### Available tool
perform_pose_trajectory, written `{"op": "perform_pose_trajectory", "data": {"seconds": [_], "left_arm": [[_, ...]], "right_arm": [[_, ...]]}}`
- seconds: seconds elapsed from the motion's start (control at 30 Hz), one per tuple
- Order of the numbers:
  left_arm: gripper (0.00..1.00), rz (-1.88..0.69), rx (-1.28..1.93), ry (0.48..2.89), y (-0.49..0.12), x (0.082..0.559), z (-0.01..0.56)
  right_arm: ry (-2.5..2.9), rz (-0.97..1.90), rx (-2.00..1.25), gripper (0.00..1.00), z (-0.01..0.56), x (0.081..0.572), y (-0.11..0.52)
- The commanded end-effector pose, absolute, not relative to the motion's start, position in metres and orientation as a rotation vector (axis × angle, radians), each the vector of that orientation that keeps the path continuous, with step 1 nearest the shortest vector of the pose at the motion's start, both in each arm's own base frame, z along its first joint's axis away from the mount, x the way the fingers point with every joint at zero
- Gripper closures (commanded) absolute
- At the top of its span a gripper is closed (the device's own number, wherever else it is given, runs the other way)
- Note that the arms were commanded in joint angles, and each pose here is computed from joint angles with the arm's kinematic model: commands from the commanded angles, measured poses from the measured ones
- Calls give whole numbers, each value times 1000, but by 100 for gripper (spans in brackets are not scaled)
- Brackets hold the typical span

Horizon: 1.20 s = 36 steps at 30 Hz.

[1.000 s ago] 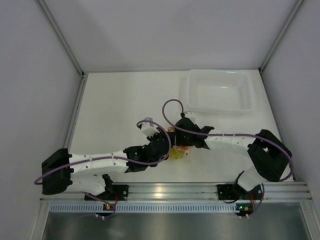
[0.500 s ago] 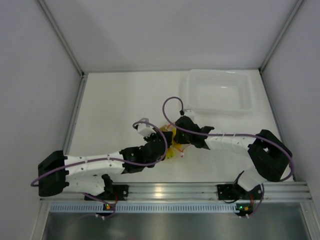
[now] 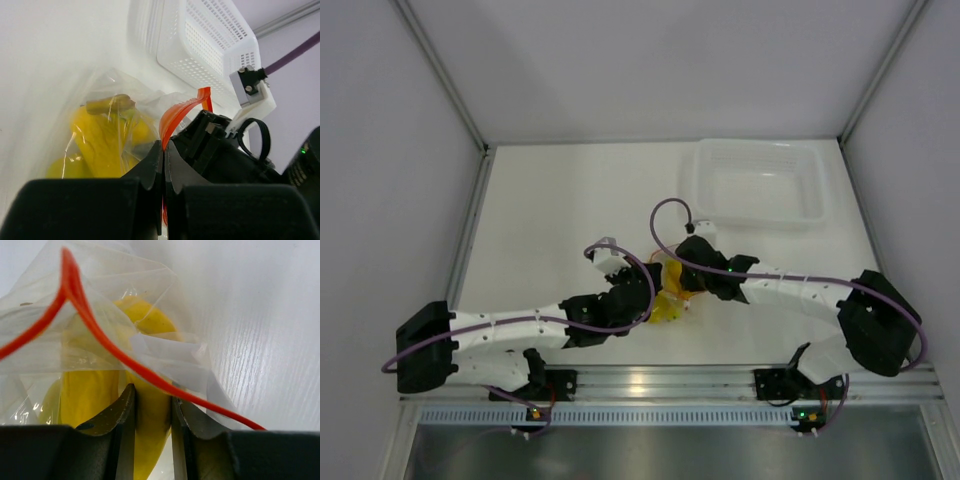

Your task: Open the zip-top bag and remove the fake food

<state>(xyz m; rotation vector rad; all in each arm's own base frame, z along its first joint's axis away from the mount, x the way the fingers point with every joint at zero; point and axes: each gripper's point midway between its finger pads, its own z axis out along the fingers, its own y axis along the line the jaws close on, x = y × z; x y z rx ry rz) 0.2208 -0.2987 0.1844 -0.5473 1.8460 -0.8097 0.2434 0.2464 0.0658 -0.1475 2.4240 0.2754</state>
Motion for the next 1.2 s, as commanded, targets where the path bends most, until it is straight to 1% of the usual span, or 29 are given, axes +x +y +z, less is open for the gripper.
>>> {"op": "perform_pose_trajectory", "data": {"seconds": [0.0,0.17,0.5,0.57,0.73,0.93,1.03,1.17], "left_arm": [[100,-785,-574,1781,-295,229,197],[100,-732,-559,1750,-295,236,206],[100,-535,-518,1667,-269,251,233],[100,-508,-515,1658,-264,252,234],[100,-411,-533,1695,-245,259,217],[100,-408,-507,1726,-246,262,211],[100,-434,-459,1756,-256,260,212],[100,-624,-327,1800,-293,251,219]], "right_arm": [[2346,275,-162,100,97,243,244],[2314,311,-197,100,109,232,243],[2334,238,-243,100,102,220,228],[2328,220,-239,100,104,220,225],[2301,262,-219,100,112,218,223],[2277,368,-286,100,119,212,236],[2290,293,-231,100,122,217,226],[2274,241,-173,100,130,230,219]]}}
